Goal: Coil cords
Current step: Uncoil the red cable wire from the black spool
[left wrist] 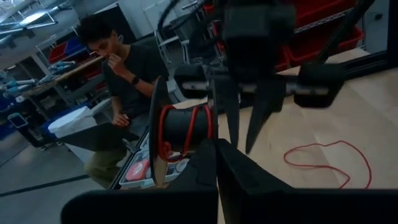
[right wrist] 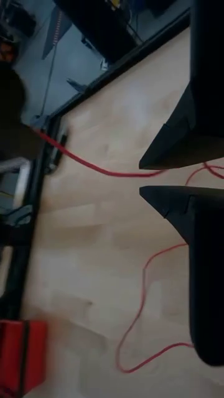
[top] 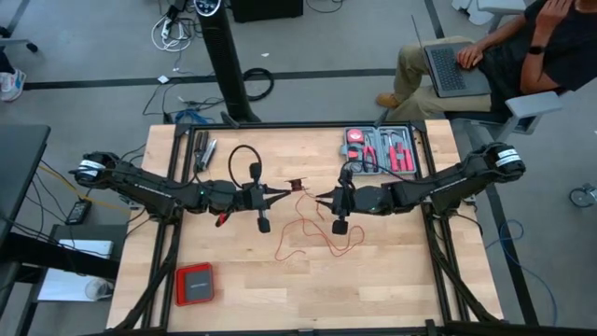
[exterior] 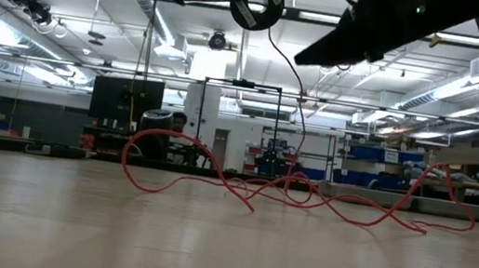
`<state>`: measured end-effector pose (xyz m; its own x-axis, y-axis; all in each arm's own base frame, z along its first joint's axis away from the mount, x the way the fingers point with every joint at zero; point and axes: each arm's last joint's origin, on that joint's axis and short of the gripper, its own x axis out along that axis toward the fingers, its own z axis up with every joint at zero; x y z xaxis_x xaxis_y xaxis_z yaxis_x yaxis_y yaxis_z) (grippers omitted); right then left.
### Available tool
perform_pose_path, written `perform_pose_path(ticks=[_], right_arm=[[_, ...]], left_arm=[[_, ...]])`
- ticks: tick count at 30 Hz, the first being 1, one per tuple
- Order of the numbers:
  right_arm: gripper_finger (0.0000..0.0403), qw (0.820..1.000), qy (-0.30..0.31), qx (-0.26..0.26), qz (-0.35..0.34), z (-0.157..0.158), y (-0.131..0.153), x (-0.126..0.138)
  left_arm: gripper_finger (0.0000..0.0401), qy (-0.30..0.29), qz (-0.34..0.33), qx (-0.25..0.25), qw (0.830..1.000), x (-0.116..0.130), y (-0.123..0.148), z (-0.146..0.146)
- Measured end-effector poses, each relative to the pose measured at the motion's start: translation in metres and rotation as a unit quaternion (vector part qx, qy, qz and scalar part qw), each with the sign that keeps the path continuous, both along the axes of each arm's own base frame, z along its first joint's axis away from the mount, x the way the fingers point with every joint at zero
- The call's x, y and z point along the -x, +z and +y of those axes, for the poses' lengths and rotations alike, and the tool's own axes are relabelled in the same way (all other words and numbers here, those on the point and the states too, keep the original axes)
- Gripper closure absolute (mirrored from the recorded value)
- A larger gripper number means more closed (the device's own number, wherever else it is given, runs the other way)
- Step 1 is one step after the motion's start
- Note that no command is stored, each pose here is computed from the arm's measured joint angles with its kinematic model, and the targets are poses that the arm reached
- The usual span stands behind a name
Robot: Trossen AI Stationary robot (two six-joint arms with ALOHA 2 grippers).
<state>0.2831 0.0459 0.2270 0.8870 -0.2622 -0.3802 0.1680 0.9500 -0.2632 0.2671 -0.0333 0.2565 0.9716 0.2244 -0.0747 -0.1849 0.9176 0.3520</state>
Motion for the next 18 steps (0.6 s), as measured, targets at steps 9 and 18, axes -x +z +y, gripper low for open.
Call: perform_pose_path(ticks=[9,18], right_arm=[[0.0359,1.0,-0.013,0.026,0.011,-0.0015,-0.0074,-0.0044],[0.0365,0.997,-0.004,0.069,0.021,-0.0019,-0.0066,-0.0043]], left_arm=[[0.0401,0.0,0.001,0.001,1.0,0.0,-0.0003,-0.0001],[0.0401,0.0,-0.001,0.008,1.0,0.0,-0.0002,-0.0001]])
